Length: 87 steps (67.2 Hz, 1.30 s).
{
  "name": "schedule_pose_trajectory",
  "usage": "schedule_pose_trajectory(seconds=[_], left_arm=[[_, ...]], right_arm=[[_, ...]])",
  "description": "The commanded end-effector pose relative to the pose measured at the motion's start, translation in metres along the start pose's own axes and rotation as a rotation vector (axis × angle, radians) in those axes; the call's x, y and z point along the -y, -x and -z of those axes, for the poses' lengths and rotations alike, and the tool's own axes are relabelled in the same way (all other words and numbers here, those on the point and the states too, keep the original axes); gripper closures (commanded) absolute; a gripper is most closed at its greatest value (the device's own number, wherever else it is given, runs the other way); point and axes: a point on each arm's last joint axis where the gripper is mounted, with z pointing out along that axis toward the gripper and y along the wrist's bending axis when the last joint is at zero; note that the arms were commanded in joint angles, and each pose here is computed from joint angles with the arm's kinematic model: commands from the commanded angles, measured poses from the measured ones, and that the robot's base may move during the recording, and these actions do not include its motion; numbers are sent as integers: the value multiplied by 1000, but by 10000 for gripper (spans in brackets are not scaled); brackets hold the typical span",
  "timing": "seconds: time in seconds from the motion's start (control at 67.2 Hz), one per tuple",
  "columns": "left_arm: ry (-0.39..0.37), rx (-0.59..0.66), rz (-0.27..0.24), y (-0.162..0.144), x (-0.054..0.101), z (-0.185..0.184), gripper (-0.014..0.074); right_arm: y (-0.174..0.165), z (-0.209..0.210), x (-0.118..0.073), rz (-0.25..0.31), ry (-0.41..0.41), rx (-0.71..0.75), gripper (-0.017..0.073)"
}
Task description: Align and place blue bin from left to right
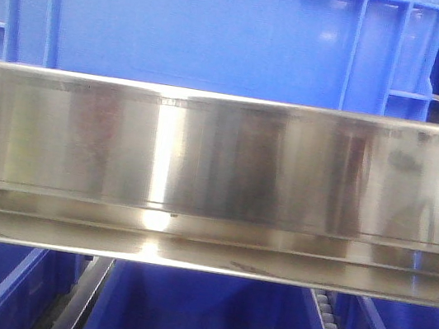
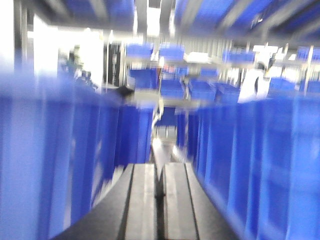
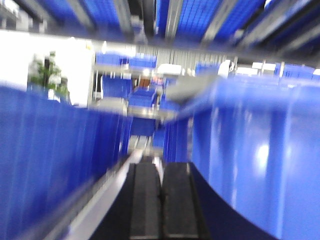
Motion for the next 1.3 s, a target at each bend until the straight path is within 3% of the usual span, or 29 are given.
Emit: schedule_pose_trajectory(seconds=[0.0, 0.253, 0.313, 0.447, 0.491, 0.789, 0.938, 1.072, 1.28], left_arm=[[1, -8, -4, 25, 1, 2, 704], [6, -54, 2, 91, 2, -11, 704], [2, -82, 25, 101, 3, -22, 704], [-18, -176, 146, 112, 6, -63, 704], [-19, -203, 164, 115, 7, -76, 704], [-8, -433, 141, 120, 8, -169, 704], [-30, -565, 43, 121, 8, -209, 704], [-29, -578, 42, 116, 8, -240, 704], [-22, -584, 43, 96, 7, -265, 704]], right_arm=[[30, 0, 2, 2, -3, 63, 638], [97, -8, 5, 2, 2, 14, 638], [107, -18, 6, 2, 3, -1, 638], [124, -49, 7, 2, 7, -65, 638], [127, -63, 7, 2, 9, -102, 638], [142, -158, 8, 2, 20, -271, 638], [135, -202, 7, 2, 30, -422, 638], [128, -233, 6, 2, 40, -558, 638], [125, -263, 6, 2, 41, -574, 638]])
